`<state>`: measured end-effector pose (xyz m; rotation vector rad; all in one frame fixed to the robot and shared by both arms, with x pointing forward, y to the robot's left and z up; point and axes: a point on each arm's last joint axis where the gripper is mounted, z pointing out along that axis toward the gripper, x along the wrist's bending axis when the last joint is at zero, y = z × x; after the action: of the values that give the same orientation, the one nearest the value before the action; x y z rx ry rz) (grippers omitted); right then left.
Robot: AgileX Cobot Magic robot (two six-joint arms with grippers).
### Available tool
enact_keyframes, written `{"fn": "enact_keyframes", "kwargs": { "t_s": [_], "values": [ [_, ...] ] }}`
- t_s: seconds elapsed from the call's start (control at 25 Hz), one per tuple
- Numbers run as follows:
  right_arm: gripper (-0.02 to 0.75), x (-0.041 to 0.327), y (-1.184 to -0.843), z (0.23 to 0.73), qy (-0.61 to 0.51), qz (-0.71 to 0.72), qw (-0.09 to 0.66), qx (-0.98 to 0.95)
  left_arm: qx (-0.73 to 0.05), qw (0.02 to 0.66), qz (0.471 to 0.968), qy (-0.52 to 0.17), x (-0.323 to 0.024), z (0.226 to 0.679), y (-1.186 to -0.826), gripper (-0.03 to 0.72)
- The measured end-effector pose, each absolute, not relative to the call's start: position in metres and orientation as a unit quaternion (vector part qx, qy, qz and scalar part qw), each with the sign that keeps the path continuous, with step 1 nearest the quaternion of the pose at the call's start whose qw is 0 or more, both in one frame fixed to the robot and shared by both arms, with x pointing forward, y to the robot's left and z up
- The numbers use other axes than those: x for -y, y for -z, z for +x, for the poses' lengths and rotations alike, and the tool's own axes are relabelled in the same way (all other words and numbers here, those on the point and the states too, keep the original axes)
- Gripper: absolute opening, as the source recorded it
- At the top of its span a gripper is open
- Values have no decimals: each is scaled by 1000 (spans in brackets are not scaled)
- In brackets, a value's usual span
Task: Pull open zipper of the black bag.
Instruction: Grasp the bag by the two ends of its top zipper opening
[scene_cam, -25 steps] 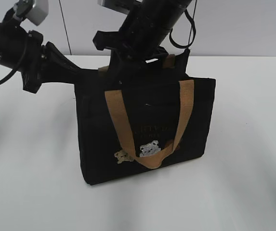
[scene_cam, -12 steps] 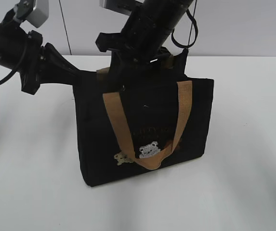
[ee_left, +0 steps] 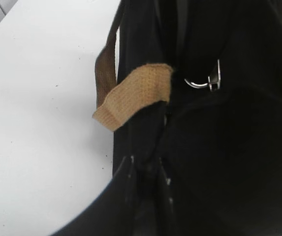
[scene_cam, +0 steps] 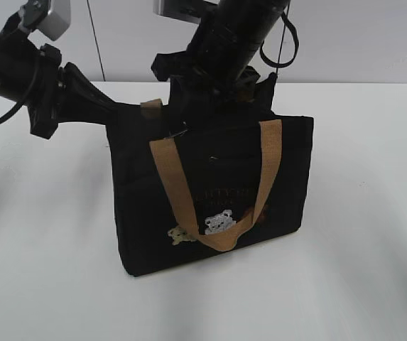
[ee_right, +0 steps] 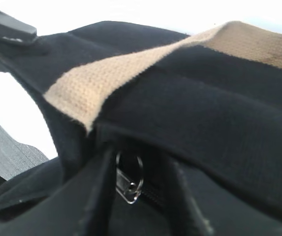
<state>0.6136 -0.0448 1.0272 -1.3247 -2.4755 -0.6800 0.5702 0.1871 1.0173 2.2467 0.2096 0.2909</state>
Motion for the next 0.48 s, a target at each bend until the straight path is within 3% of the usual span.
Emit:
{"fn": "enact_keyframes", "kwargs": {
  "t_s": [0.16,0.48],
  "values": [
    [316,45,-1027,613,235,-451,126,852,-84,420,896,-116,-187,570,-1017,52],
    [340,45,-1027,614,236,-445,124,855,-84,419,896,-117,-187,570,-1017,52]
  ]
}}
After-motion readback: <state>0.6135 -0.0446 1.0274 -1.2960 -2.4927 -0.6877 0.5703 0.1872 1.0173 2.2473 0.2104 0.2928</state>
